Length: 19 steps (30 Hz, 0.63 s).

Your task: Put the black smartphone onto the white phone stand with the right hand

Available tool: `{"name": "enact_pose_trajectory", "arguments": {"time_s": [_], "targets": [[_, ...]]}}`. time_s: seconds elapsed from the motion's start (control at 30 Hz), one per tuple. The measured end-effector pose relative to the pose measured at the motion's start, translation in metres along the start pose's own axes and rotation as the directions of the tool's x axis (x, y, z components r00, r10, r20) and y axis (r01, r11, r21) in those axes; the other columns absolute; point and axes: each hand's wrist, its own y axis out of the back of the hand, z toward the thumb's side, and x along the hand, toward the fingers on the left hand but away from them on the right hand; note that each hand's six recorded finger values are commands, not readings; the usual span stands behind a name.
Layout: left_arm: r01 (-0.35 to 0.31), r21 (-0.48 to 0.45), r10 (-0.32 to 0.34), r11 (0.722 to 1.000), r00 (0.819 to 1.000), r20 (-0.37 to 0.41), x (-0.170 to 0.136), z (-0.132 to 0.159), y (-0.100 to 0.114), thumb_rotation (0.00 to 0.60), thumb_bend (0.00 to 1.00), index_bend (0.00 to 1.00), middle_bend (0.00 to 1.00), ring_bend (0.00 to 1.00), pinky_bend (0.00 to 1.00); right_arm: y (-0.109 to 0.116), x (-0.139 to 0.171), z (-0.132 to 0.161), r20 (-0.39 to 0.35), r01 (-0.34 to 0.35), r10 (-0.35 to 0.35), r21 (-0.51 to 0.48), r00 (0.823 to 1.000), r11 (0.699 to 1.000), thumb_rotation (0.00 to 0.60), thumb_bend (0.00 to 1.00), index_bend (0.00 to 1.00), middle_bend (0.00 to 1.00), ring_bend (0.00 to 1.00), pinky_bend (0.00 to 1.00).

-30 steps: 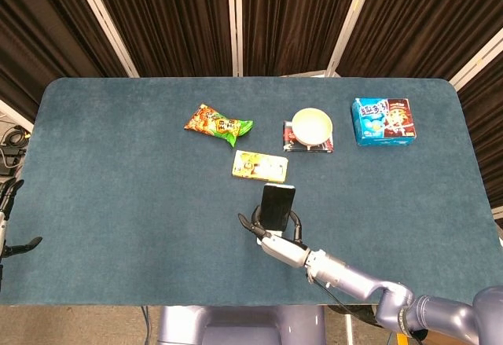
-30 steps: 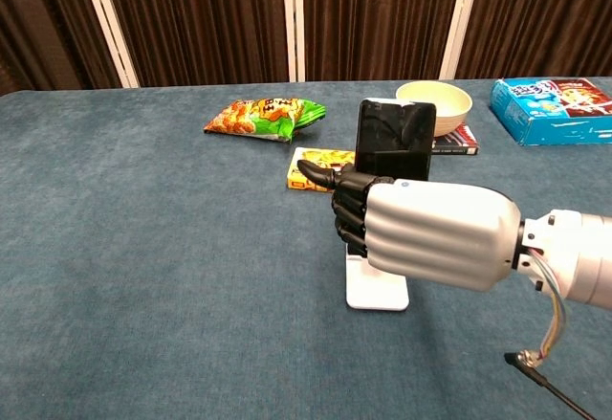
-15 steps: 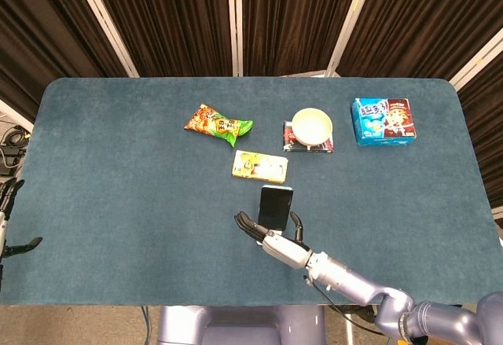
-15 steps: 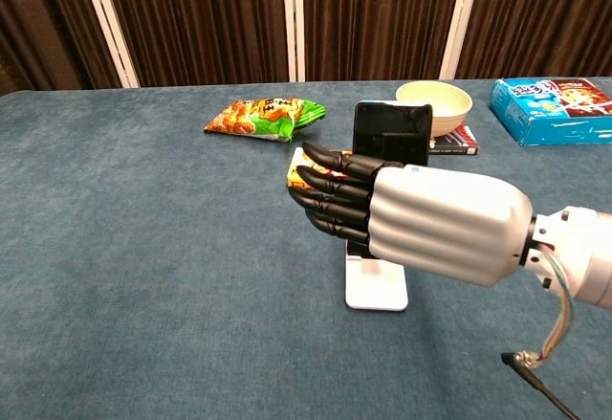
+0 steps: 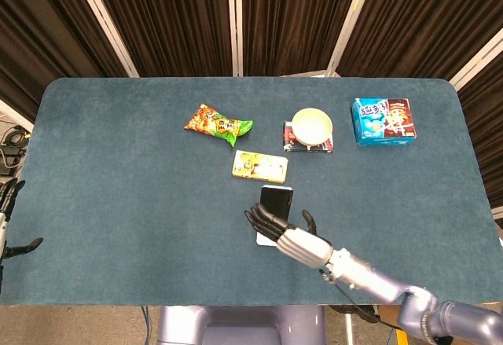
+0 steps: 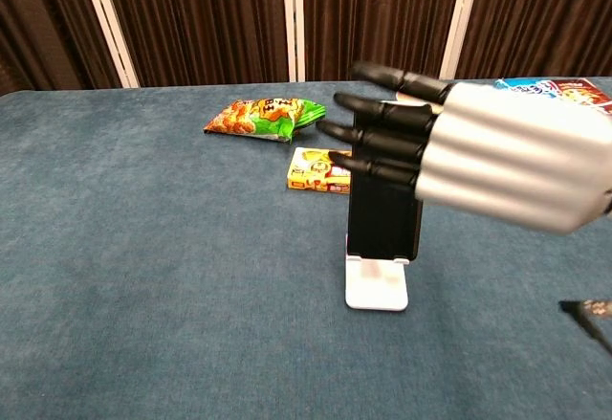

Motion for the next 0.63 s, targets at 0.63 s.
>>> {"name": "enact_pose_trajectory", "arguments": {"time_s": [0.63], "targets": [[-0.01, -0.015, 0.011, 1.0, 0.999, 0.05, -0.011, 0.009, 0.004, 0.6, 0.0, 0.0, 0.0, 0.0, 0.0, -0.075, 0.138, -0.091, 0.357, -0.016, 0.558, -0.832, 0.749, 0.554, 0.6, 0.0, 0.0, 0.0, 0.0, 0.0]]}}
